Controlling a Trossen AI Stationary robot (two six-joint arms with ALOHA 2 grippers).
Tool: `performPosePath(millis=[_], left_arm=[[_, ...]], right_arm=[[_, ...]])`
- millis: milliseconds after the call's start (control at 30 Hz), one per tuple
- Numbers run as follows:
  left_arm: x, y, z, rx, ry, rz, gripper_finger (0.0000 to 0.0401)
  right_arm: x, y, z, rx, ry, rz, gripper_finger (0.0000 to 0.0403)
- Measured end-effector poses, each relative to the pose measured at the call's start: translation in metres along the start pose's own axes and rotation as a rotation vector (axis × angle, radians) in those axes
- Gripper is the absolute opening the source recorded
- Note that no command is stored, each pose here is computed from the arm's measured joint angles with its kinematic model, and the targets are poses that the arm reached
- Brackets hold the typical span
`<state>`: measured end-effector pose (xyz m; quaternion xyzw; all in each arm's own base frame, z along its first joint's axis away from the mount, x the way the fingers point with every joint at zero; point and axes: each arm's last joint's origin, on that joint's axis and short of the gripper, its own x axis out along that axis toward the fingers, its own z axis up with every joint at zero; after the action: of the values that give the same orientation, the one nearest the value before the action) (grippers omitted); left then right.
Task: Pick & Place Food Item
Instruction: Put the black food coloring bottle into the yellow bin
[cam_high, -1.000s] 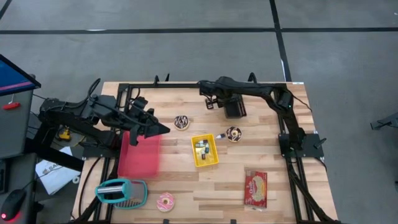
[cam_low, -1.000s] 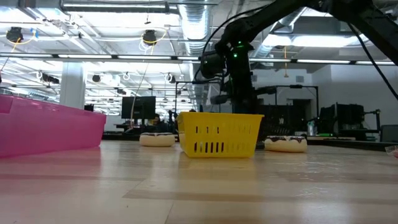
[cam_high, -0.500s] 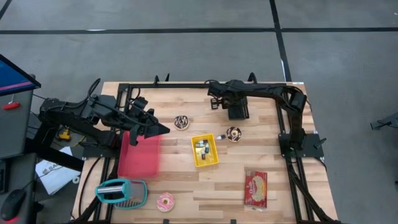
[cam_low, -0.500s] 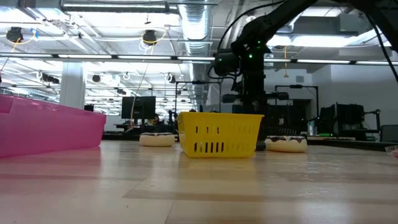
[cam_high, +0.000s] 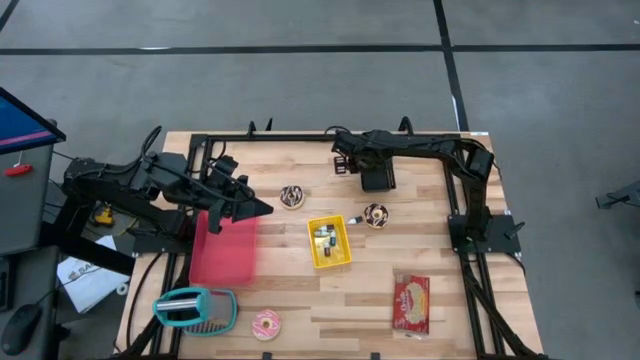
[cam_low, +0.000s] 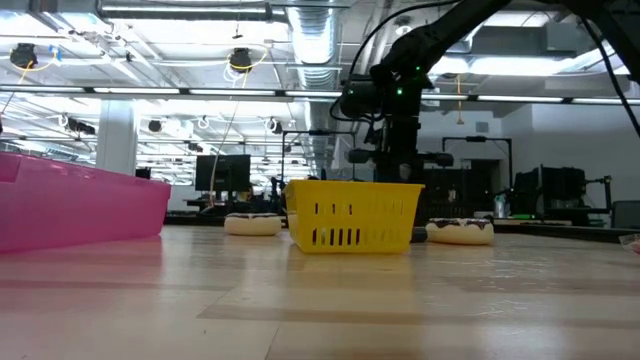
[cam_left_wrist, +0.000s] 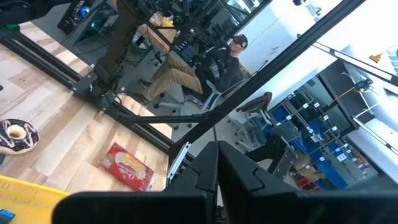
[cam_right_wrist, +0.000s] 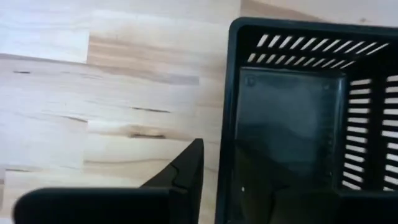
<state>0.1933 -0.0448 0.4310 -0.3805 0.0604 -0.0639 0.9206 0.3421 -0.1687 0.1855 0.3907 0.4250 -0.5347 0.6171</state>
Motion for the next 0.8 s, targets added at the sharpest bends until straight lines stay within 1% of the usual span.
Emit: performPosePath(millis=[167,300,367,433,533,633,733,800], left_arm=[[0.000,0.000,0.000,0.000,0.001,0.001,0.0000],[0.001,0.000,0.000,0.002,0.001,0.001,0.0000],[0.001,0.000,0.000,0.010,0.001,0.002,0.0000],[0.001,0.001,-0.001,0.034,0.005,0.006,0.0000],[0.000,0.002,-0.001,0.074,0.015,0.017,0.0000],[-0.002,0.005,-0.002,0.115,0.027,0.048,0.0001],[-0.002,0.011,-0.006,0.148,0.077,0.108,0.0009],[-0.003,0.016,-0.009,0.182,0.111,0.162,0.0020]], right_arm=[[-0.002,0.000,0.002,-0.017,-0.035,0.001,0.0096],[-0.019,0.000,0.007,-0.012,-0.137,0.024,0.0108],[-0.032,0.001,0.012,-0.034,-0.199,0.071,0.0112],[-0.049,0.003,0.014,-0.099,-0.256,0.139,0.0113],[-0.081,0.010,0.007,-0.296,-0.312,0.280,0.0113],[-0.106,0.018,-0.022,-0.566,-0.244,0.423,0.0113],[-0.121,0.020,-0.062,-0.837,-0.106,0.482,0.0113],[-0.131,0.017,-0.091,-1.003,-0.042,0.472,0.0113]])
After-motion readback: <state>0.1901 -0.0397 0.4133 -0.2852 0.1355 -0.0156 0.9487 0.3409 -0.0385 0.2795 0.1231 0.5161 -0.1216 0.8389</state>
